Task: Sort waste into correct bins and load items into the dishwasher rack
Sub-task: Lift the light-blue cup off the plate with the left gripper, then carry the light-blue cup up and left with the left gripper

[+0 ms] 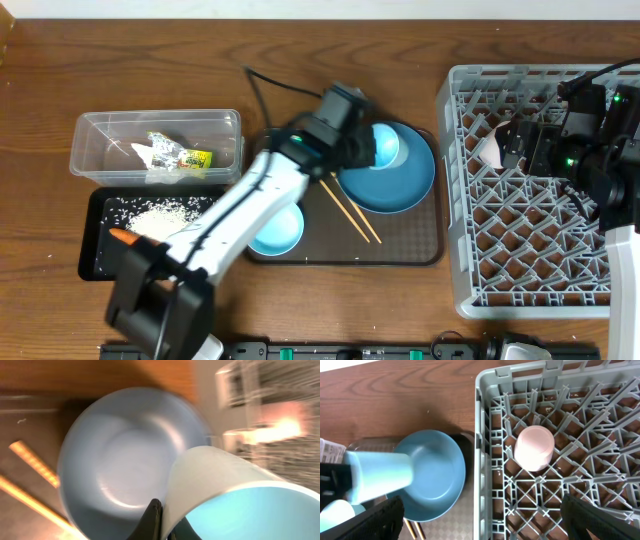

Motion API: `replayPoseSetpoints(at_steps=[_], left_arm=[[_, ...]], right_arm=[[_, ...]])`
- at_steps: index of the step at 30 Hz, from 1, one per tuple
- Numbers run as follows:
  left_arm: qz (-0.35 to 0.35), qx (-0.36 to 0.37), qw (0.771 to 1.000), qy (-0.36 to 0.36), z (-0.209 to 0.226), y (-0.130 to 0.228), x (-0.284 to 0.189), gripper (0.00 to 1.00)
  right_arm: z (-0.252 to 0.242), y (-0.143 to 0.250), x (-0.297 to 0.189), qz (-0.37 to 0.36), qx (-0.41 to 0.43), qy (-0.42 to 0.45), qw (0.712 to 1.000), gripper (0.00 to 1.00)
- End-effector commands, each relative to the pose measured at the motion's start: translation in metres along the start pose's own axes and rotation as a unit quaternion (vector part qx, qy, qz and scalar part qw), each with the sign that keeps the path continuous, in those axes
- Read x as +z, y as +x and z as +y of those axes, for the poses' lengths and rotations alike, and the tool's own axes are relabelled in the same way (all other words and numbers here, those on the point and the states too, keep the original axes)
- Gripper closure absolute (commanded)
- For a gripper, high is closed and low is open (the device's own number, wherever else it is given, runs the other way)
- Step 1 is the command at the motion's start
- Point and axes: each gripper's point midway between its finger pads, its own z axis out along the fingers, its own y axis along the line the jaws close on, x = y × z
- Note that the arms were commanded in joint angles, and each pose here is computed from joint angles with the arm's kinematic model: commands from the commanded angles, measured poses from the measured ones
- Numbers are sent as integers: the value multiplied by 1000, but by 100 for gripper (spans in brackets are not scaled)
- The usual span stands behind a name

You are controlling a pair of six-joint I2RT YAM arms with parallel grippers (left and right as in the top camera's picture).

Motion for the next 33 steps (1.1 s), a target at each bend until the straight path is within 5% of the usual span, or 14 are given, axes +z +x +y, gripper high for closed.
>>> replayPoseSetpoints(at_steps=[1, 6, 19, 24, 29, 33], left_arm=[[50, 23, 983, 174, -38, -7, -36, 94], [78, 32, 939, 334, -44, -23, -85, 94], [92, 50, 902, 418, -42, -25, -119, 94], [93, 50, 902, 419, -43, -24, -119, 94], [102, 52, 893, 436, -46, -21, -125, 94], [102, 52, 893, 436, -47, -21, -125, 94]], right_arm=[[0, -4, -5, -9, -1, -3, 1000, 1], [0, -4, -5, -9, -1, -3, 1000, 1], [4, -4, -5, -8, 6, -12, 1000, 1], [30, 22, -10, 46, 45, -87, 994, 1], [99, 24, -42, 12, -92, -305, 948, 7], [121, 26, -60, -7, -124, -380, 916, 3]])
